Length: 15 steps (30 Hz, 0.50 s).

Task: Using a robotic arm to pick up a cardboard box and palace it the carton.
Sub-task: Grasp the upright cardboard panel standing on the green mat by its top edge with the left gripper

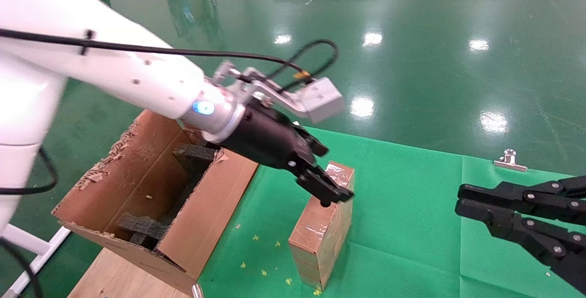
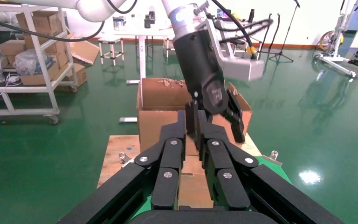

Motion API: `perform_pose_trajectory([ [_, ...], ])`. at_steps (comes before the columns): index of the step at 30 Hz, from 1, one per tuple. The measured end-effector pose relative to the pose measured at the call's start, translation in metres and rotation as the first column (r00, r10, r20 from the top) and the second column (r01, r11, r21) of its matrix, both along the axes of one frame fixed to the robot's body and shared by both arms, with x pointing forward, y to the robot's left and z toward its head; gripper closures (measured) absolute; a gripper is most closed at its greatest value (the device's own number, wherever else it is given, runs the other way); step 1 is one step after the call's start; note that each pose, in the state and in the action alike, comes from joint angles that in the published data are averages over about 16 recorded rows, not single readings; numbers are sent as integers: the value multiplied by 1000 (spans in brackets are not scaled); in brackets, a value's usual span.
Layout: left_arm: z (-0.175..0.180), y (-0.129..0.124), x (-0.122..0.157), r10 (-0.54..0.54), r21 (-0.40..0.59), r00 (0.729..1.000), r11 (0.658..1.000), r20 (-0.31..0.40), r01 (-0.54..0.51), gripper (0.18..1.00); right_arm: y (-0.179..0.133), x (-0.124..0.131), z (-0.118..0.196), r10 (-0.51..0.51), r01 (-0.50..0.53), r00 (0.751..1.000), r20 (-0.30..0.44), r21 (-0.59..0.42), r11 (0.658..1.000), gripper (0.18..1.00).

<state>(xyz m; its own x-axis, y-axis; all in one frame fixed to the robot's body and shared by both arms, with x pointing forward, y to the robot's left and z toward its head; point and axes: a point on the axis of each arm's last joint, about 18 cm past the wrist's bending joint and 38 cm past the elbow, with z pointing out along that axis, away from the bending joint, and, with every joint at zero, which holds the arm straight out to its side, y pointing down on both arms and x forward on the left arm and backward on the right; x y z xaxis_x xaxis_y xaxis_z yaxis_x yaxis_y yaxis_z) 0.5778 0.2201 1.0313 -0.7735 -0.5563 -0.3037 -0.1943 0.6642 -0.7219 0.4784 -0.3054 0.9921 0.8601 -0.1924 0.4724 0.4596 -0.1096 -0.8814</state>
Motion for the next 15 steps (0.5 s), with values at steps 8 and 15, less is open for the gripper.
perform_pose_trajectory([
  [8, -12, -20, 8, 97, 62, 994, 994, -56, -93, 183, 0, 0, 0, 0, 0, 1000, 0, 0, 1000, 956],
  [15, -28, -28, 13, 171, 83, 979, 983, -111, -163, 183, 0, 0, 0, 0, 0, 1000, 0, 0, 1000, 983],
])
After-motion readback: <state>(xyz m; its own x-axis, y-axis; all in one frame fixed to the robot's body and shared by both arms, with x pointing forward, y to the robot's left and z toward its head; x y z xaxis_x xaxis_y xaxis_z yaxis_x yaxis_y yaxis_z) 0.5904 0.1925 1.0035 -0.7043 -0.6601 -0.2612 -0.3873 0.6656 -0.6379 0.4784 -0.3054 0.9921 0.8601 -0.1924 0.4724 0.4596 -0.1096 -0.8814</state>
